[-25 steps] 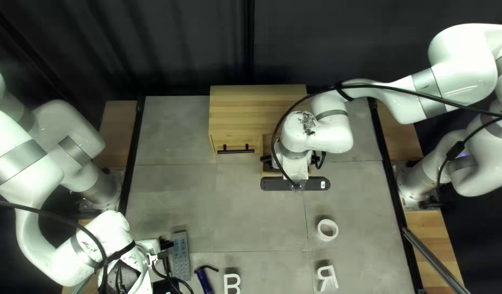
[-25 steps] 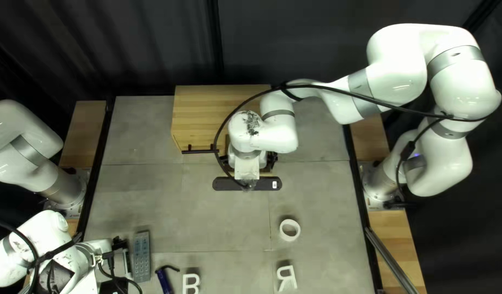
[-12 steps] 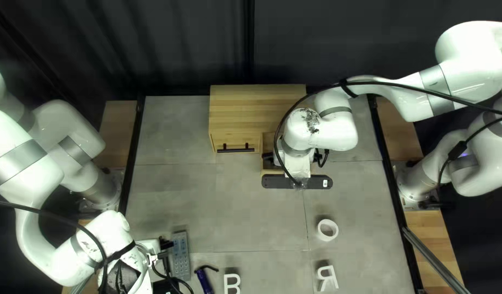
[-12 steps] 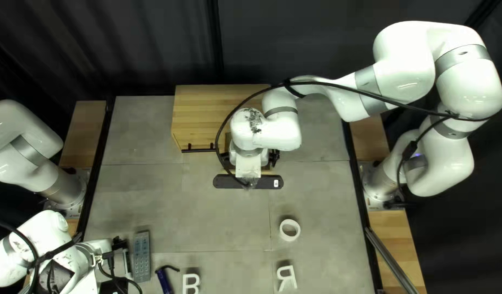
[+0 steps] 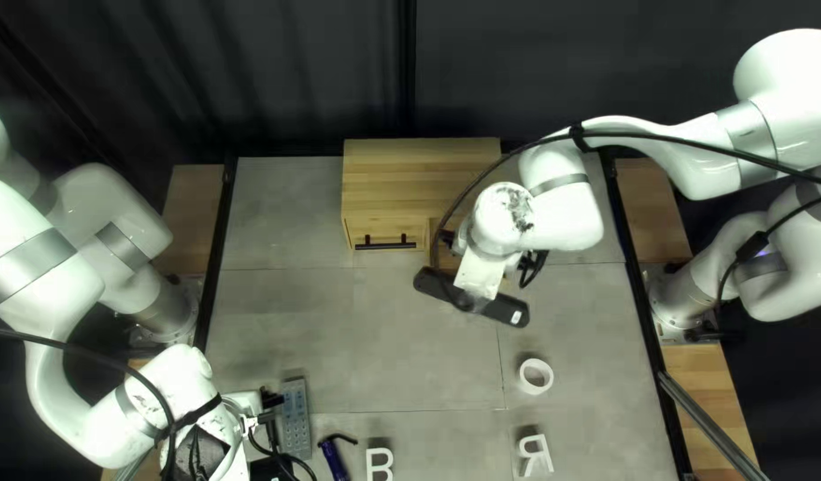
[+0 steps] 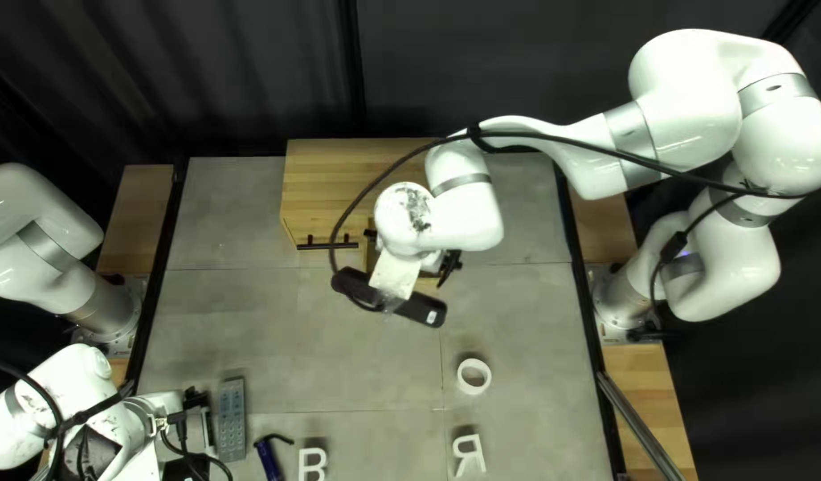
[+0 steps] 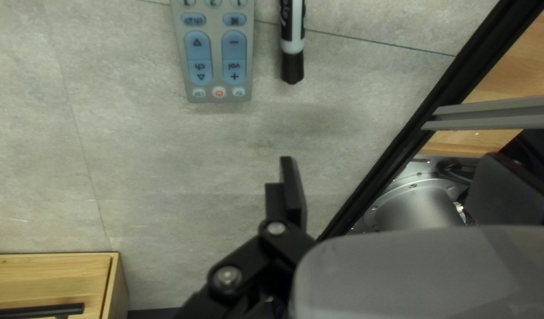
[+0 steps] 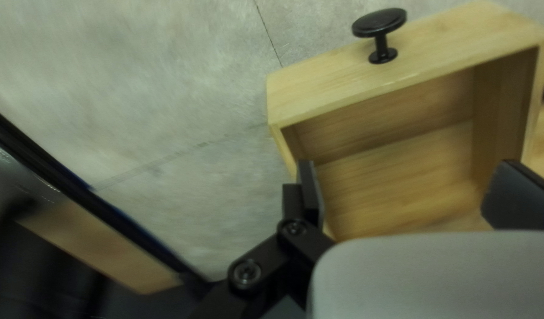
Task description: Open drawers and place objects into drawer and close
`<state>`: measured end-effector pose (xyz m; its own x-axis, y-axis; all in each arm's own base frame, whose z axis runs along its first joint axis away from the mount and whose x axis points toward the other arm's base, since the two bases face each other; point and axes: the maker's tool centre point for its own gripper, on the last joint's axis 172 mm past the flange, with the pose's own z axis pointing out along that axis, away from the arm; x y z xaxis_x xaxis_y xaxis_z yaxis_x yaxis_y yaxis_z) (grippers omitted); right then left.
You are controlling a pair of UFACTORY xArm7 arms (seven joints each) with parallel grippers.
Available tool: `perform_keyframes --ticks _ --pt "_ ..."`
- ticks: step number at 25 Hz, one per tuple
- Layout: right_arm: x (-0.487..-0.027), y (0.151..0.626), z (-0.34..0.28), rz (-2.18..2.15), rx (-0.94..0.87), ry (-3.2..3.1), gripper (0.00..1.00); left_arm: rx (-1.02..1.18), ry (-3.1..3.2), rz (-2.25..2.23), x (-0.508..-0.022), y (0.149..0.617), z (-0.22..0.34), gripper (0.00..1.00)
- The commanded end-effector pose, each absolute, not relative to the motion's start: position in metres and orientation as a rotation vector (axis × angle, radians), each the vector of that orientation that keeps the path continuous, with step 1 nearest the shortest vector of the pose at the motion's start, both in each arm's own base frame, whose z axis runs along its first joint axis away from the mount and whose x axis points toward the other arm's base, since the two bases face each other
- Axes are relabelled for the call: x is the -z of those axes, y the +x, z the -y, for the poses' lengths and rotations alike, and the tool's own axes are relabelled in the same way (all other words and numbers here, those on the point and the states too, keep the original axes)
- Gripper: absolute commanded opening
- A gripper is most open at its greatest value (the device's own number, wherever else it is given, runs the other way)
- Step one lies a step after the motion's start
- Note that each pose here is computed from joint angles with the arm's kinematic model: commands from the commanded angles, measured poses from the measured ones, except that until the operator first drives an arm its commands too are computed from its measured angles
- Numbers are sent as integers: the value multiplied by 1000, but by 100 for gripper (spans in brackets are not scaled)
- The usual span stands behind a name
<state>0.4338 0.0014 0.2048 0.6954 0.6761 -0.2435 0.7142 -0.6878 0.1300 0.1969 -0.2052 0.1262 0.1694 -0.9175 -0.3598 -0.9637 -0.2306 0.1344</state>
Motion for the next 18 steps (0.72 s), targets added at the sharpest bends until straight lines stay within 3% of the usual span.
perform_keyframes --ticks 1,18 --pt "-195 438 -32 -859 181 2809 100 -561 -2304 -1866 -126 197 205 100" --pt "-196 450 -53 -900 144 2784 100 -561 -2304 -1866 -126 197 205 100"
